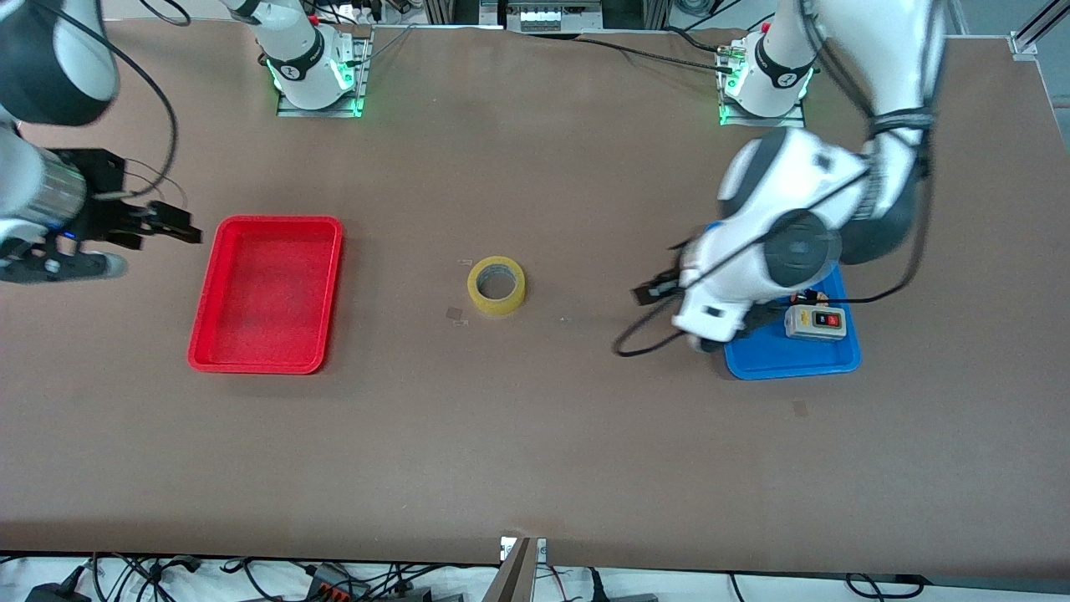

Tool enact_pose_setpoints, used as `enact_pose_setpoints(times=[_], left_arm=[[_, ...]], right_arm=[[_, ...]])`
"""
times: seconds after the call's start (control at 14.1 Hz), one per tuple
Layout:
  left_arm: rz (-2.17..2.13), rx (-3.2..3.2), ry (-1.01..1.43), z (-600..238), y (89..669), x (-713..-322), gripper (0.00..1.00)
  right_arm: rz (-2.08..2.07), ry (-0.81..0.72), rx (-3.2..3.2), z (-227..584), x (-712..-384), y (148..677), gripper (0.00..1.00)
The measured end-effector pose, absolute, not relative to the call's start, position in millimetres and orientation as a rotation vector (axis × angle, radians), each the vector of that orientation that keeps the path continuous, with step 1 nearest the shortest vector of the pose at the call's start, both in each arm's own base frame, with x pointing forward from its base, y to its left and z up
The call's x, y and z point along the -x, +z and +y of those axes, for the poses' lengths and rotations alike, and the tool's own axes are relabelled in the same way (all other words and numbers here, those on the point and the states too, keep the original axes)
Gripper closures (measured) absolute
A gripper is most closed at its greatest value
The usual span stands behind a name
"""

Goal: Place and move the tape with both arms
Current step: 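Withdraw the left gripper while the right gripper reaches the tape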

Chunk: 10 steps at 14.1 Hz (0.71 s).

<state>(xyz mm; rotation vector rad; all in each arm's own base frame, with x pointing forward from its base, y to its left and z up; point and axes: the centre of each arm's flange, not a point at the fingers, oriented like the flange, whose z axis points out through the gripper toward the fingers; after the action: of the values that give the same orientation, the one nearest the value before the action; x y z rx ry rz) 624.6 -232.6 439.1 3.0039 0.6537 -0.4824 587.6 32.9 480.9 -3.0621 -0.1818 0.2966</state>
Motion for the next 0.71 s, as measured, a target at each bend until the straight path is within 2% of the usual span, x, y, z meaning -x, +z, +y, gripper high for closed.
enact_pose_setpoints(times=[0.28,0.5,0.71], left_arm=[[0.379,-3.044,-0.456,-135.7,474.2,-597.1,0.0],[0.161,-3.064,-0.358,-57.4,520.3,-562.8,0.0],[-0.079,-3.136,-0.229,-7.0,566.1,-541.6,0.0]], right_arm=[[-0.325,0.327,3.024,171.4,-591.1,419.4,0.0],[-0.322,0.298,3.054,282.6,-572.7,360.7,0.0],[-0.288,0.274,3.075,355.0,-550.2,295.6,0.0]])
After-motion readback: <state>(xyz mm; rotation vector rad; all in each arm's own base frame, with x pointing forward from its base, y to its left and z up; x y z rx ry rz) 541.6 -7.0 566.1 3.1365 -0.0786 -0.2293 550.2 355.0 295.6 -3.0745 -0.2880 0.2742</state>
